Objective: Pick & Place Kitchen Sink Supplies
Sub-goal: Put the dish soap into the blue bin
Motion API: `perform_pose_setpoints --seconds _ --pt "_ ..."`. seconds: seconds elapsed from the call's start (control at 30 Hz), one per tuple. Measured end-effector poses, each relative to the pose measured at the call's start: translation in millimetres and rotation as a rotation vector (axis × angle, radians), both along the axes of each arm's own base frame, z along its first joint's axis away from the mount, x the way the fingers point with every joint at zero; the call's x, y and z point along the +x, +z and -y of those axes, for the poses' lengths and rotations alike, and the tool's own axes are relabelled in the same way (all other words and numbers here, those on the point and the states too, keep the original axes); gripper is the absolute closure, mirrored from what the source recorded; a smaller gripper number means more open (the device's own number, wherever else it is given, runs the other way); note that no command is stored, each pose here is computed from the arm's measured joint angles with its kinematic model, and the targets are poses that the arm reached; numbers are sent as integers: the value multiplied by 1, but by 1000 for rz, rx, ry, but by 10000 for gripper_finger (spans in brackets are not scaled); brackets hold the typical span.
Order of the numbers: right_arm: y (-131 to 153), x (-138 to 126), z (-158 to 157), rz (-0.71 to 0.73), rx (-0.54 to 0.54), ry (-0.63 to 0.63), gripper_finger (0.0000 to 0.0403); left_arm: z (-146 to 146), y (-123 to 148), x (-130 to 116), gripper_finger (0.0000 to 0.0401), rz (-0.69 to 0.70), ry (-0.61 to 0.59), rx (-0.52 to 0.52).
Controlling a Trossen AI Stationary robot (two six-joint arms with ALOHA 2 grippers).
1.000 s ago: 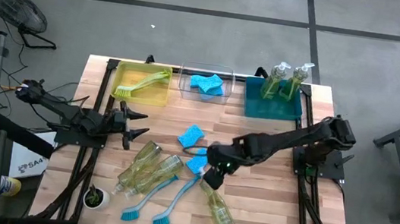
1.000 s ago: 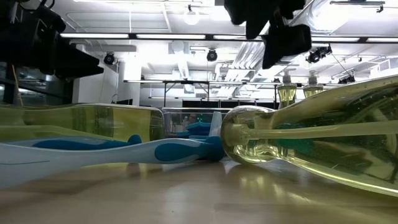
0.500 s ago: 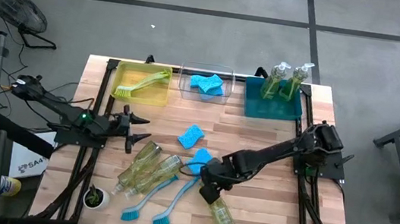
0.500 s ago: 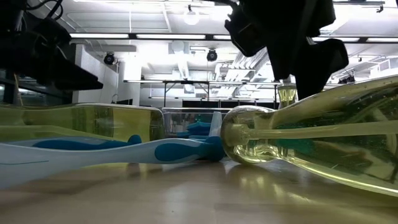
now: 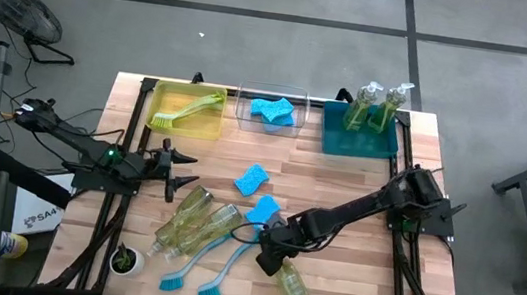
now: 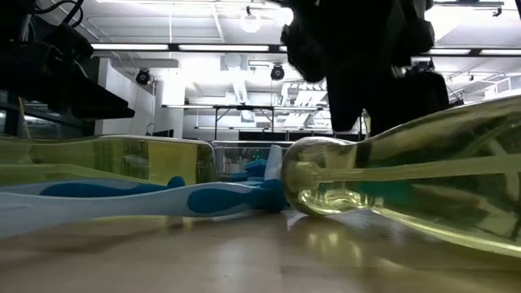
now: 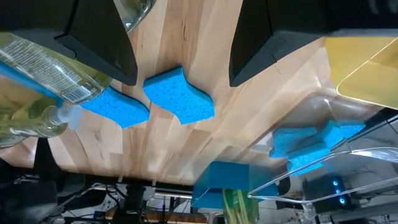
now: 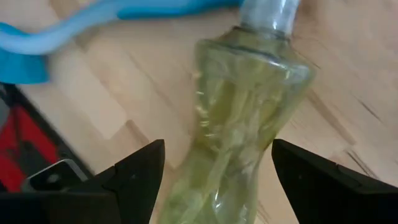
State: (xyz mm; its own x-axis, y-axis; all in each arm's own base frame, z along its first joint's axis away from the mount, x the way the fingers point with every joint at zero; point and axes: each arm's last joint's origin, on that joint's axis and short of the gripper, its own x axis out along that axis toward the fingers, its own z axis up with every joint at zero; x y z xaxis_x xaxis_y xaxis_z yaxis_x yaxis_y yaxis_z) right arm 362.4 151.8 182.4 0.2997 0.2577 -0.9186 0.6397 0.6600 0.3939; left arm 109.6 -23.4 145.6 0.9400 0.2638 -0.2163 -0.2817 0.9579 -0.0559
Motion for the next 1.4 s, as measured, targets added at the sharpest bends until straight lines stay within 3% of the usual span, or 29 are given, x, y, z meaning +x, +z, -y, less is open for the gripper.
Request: perform_pose_setpoints --seconds 0.63,0.97,1.2,1.4 --pt "-45 15 6 -75 29 107 120 0 0 0 151 0 -3 -1" --pt "-47 15 8 -83 24 106 166 0 0 0 151 0 -5 -1" --pt "-48 15 9 -75 11 130 225 0 0 0 151 0 -5 -1" --pt "-42 12 11 -64 -36 149 226 0 0 0 151 1 -5 -5"
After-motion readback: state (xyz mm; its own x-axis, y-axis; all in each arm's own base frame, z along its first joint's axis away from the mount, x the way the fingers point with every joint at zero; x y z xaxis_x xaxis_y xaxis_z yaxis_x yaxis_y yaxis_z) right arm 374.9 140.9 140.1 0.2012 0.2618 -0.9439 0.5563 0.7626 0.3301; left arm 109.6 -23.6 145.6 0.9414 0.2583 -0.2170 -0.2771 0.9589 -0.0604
